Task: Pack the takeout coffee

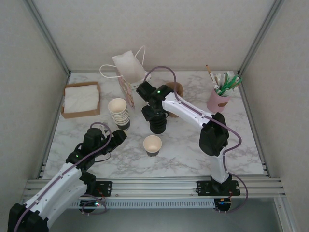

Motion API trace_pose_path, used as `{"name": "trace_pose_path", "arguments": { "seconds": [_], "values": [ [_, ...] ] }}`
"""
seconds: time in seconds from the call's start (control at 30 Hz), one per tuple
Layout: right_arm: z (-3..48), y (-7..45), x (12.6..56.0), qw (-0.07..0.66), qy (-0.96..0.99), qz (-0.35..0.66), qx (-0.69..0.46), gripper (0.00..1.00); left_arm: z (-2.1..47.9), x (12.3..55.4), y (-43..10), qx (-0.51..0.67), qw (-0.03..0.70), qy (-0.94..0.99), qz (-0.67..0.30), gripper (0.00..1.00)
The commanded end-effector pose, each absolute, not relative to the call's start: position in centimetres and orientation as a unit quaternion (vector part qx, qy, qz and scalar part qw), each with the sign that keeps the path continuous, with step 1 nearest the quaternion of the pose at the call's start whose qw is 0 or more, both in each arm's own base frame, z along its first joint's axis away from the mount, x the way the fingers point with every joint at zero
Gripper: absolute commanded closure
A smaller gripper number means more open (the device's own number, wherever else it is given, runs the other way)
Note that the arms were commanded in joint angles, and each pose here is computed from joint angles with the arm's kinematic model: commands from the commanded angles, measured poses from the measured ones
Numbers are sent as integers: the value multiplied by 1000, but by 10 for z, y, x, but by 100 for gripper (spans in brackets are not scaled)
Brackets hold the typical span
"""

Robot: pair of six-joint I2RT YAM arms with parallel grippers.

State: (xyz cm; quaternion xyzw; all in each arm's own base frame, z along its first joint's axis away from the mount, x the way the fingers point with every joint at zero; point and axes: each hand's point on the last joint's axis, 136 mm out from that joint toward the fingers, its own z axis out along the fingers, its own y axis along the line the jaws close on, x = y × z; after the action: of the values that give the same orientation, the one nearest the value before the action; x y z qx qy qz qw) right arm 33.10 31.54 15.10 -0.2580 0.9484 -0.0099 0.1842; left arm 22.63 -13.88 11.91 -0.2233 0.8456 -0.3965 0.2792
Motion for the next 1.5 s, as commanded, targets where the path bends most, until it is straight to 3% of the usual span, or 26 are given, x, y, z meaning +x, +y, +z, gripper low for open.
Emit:
{"name": "trace_pose_path", "arguments": {
  "seconds": [0.0,0.27,0.67,1.0,1.47],
  "values": [
    [163,313,329,194,951,8,-242,24,153,232,-156,-201,294,824,-440,38],
    [163,311,328,192,953,24,-233,24,165,230,-183,-179,292,824,-452,51],
    [164,308,326,190,955,36,-224,24,176,248,-220,-145,301,827,-452,53],
    [162,305,325,184,958,46,-217,24,172,274,-246,-121,305,824,-462,60],
    [157,304,325,174,960,56,-213,24,151,286,-267,-108,283,836,-457,57]
  ]
}}
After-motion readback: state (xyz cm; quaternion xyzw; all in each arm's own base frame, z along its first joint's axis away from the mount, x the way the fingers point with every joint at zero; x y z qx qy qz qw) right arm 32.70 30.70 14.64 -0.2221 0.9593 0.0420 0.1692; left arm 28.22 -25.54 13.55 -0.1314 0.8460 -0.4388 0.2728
